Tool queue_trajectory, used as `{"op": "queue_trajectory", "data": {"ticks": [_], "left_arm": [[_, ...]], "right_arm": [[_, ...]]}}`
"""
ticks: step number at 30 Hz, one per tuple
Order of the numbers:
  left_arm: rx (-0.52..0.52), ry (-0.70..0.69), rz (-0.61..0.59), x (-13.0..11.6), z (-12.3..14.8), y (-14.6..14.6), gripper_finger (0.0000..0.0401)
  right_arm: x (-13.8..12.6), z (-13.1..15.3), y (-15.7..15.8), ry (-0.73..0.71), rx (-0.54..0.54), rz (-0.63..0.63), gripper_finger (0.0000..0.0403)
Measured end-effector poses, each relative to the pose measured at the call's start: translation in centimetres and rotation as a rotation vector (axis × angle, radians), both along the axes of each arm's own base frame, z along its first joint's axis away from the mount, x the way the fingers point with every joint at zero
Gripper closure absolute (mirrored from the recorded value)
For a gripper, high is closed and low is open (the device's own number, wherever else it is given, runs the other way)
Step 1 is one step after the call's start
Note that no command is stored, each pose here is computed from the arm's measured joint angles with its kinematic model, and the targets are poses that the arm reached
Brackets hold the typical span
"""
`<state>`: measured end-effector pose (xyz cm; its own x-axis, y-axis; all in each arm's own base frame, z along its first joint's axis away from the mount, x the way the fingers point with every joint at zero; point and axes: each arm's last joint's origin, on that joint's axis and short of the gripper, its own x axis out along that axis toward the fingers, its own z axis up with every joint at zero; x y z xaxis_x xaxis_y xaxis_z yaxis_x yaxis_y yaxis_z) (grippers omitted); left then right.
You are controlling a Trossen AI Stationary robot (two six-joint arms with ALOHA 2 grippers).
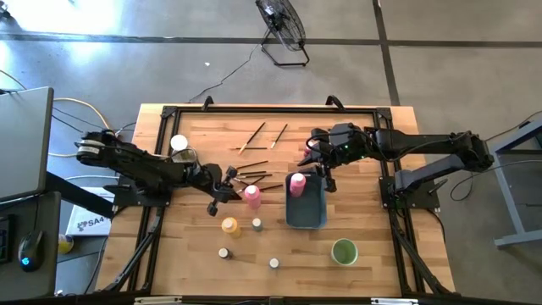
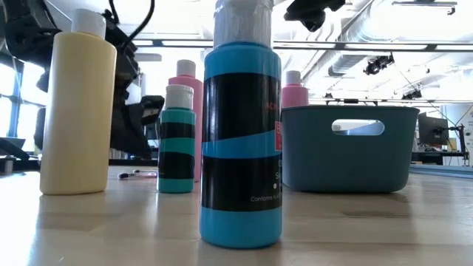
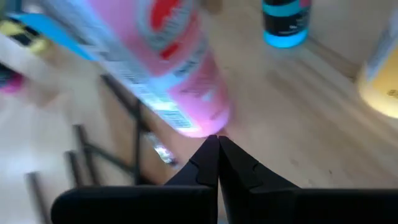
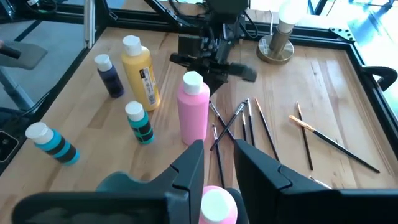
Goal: Pick & Place Paint Supplies
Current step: Put the large pink paint bottle into the blue bin
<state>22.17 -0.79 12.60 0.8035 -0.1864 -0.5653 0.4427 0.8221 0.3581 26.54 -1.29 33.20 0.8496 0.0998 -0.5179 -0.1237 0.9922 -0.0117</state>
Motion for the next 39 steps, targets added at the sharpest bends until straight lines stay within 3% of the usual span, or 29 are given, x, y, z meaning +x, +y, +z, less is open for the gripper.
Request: {"op": "queue_trajectory", "data": {"ticks": [11, 21, 29, 39], "left_arm": [[-0.024, 0.060, -0.032, 2.7, -0.8, -0.1, 0.0401], [0.019, 0.032, -0.063, 4.8, -0.5, -0.2, 0.0401], [0.071, 0.015, -0.039, 5.4, -0.3, 0.2, 0.0401], [0.006, -0.040, -0.067, 5.7, 0.1, 1.2, 0.0401]], "right_arm": [[-0.1, -0.1, 0.0, 0.011, 0.000, 0.000, 0.0322], [-0.1, -0.1, 0.0, 0.014, 0.000, 0.001, 0.0322], [-0.1, -0.1, 0.0, 0.015, 0.003, 0.004, 0.0322], [-0.1, -0.1, 0.0, 0.015, 0.002, 0.004, 0.0322]]}}
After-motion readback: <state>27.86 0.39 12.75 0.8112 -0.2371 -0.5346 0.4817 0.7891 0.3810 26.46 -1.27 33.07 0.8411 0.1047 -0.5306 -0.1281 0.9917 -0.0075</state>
